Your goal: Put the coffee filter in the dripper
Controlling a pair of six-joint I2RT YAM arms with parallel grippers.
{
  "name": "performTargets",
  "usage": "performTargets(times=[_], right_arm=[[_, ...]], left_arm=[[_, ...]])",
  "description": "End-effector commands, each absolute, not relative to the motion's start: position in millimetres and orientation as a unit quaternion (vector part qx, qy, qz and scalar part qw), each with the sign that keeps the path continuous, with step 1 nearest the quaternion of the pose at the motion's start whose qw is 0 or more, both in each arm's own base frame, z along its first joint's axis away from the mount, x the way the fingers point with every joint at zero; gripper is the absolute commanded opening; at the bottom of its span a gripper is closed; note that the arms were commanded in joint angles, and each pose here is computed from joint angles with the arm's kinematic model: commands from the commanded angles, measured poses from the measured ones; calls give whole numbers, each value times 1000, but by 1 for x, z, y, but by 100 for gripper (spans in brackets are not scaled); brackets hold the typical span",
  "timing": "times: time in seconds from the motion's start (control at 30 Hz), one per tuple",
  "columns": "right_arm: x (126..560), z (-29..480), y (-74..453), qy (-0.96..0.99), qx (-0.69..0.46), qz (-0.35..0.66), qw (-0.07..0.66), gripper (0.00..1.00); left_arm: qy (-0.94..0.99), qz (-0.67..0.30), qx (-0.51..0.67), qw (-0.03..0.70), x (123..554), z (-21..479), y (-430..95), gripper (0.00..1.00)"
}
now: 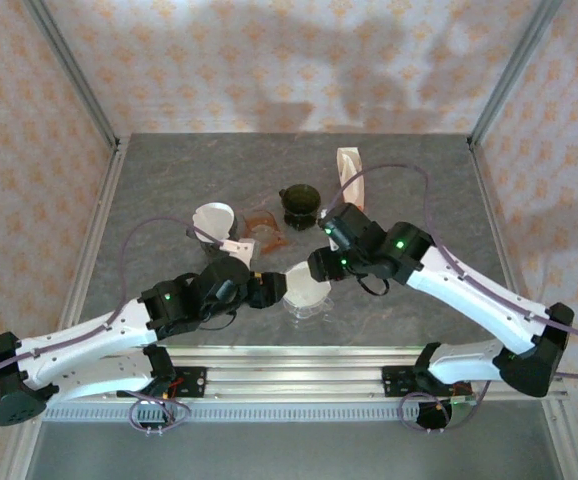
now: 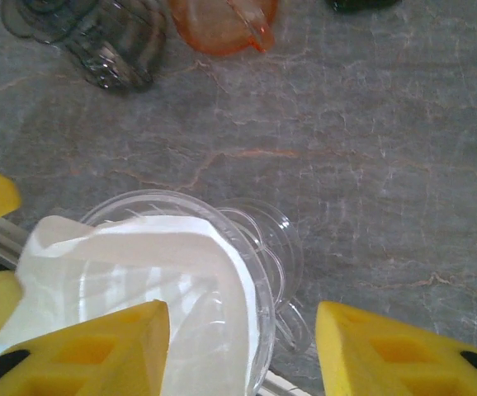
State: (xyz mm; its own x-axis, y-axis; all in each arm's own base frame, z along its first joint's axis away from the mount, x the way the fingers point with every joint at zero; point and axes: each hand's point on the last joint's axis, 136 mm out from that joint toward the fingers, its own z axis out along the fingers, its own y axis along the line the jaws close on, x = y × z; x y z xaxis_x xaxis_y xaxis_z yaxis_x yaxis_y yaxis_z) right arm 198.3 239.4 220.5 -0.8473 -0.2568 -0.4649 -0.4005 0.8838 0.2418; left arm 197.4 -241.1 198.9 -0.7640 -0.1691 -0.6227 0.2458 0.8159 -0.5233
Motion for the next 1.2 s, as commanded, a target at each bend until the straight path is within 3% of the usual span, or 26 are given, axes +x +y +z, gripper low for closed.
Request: performTargets(times=[0.0, 0.13, 0.3, 0.43, 0.7, 1.17], right_arm=[[200, 212, 241, 946, -191, 163, 206, 47], [201, 206, 242, 947, -196, 159, 198, 38], [201, 199, 242, 950, -199, 152, 188, 36], [203, 195, 238, 952, -197, 138, 189, 26], [203, 193, 234, 953, -197, 127, 190, 10], [203, 188, 235, 954, -201, 113, 193, 9]], left_arm=[[885, -300, 29, 356, 198, 211, -239, 65], [885, -301, 30, 354, 197, 211, -240, 65], [887, -300, 32, 349, 197, 206, -243, 63], [890, -297, 30, 345, 198, 201, -243, 58], [889, -301, 27, 343, 197, 197, -244, 58], [889, -312, 23, 335, 197, 188, -250, 59]])
